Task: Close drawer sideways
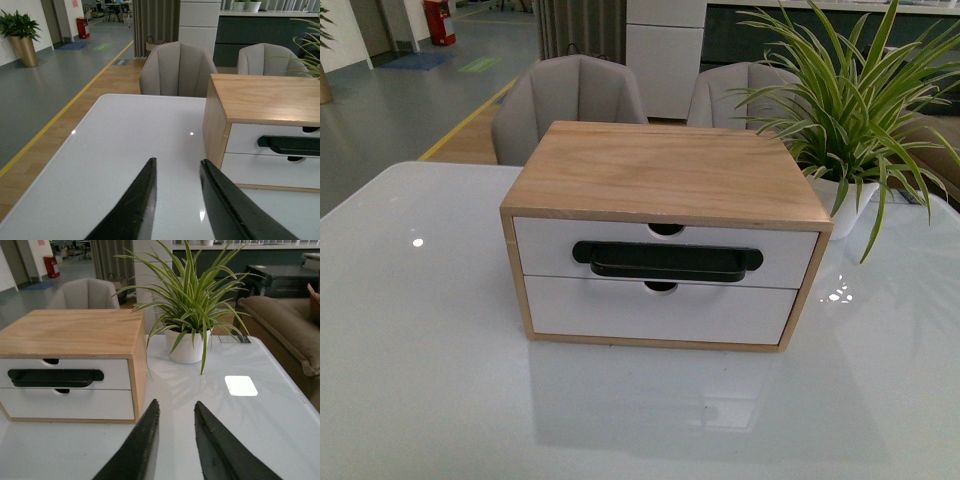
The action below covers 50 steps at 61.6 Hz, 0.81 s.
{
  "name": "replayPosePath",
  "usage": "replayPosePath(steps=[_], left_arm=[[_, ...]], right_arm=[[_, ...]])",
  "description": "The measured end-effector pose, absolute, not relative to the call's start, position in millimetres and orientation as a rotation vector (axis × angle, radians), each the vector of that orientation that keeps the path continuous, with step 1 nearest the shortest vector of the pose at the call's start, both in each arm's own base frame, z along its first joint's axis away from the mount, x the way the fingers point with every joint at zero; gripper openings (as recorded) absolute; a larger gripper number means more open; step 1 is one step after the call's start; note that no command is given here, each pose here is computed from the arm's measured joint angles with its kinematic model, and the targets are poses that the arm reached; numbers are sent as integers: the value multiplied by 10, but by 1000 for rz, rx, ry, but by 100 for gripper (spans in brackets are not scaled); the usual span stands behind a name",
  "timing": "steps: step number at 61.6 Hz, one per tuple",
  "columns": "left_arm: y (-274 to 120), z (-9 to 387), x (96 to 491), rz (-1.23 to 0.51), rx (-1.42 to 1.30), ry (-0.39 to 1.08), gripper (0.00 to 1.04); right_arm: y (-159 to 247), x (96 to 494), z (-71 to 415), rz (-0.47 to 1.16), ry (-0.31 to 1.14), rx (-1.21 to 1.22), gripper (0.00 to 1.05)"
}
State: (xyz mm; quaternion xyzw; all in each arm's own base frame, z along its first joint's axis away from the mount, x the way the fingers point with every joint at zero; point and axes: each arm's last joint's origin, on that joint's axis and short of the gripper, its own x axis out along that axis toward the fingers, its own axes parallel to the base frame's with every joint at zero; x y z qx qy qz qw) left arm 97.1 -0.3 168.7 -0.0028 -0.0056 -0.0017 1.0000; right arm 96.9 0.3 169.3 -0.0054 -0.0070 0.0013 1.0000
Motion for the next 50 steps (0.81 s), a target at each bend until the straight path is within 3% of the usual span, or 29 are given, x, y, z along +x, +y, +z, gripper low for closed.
replayPosePath(steps=[11, 15, 50], left_arm=[[-3, 1687, 971, -3, -4, -11, 98], [-3, 1687, 971, -3, -4, -11, 96], [-3, 1687, 971, -3, -4, -11, 96]], right_arm=[[3, 969, 1693, 3, -14, -11, 86], [3, 969, 1693, 3, -14, -10, 97], [3, 969, 1693, 3, -14, -10, 96]])
